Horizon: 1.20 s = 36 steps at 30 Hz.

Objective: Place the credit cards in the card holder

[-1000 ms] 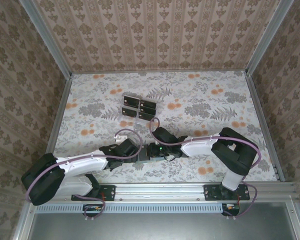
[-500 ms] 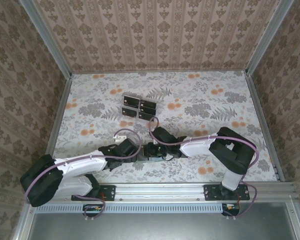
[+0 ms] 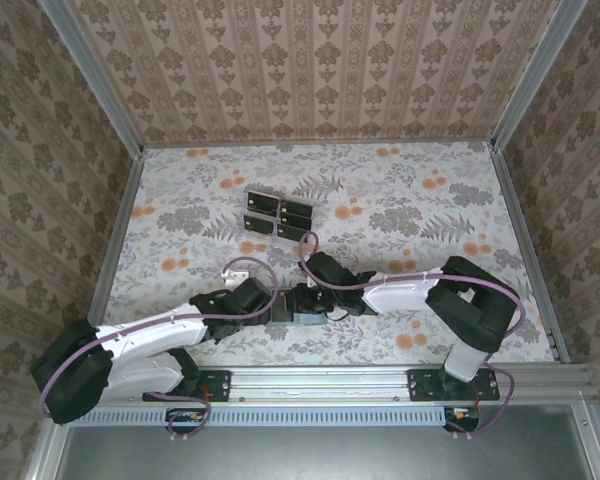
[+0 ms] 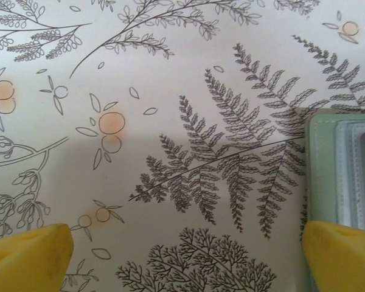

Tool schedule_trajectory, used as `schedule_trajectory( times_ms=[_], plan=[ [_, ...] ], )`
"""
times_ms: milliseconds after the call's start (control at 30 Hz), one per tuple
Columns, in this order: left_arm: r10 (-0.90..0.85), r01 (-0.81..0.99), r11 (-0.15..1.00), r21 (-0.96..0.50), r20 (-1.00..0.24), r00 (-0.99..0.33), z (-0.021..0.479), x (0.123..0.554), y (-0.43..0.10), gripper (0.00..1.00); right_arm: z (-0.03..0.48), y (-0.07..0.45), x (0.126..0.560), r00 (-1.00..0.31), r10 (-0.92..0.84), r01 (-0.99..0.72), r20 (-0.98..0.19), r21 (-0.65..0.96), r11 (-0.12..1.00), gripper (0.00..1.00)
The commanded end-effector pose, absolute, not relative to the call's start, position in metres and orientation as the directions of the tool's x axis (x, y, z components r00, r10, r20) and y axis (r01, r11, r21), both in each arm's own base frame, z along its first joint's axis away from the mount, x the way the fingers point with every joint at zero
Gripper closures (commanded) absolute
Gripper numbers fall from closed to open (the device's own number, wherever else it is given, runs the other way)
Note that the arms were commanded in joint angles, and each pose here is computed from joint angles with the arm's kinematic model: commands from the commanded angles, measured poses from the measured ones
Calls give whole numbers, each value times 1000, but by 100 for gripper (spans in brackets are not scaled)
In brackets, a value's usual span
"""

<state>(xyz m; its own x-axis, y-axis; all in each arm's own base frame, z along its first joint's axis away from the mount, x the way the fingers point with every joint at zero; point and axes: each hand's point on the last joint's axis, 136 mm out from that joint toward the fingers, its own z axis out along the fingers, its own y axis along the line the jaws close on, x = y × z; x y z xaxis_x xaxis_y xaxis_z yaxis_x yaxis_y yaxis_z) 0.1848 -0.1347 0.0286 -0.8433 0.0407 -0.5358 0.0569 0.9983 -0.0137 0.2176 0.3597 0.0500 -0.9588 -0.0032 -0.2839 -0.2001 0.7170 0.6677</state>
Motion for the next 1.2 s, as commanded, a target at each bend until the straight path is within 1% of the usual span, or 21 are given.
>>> schedule_trajectory(
  times_ms=[0,133,300,667,1167],
  plan=[
    [37,25,999,28,-537,-843,30,185,-123,0,63,351,222,-942,-4,-226,-335,626,746,75],
    [49,19,998,63,-525,-850,26,184,-117,0,57,343,225,-939,-7,-220,-345,582,783,75],
    [59,22,997,78,-510,-858,20,183,-117,0,52,348,225,-942,-13,-218,-336,581,784,75],
    [50,26,998,54,-501,-864,12,181,-121,0,42,361,226,-948,-30,-220,-316,586,780,76],
    [49,34,999,40,-490,-870,5,181,-125,0,29,360,224,-955,-32,-205,-296,578,790,77]
  ],
)
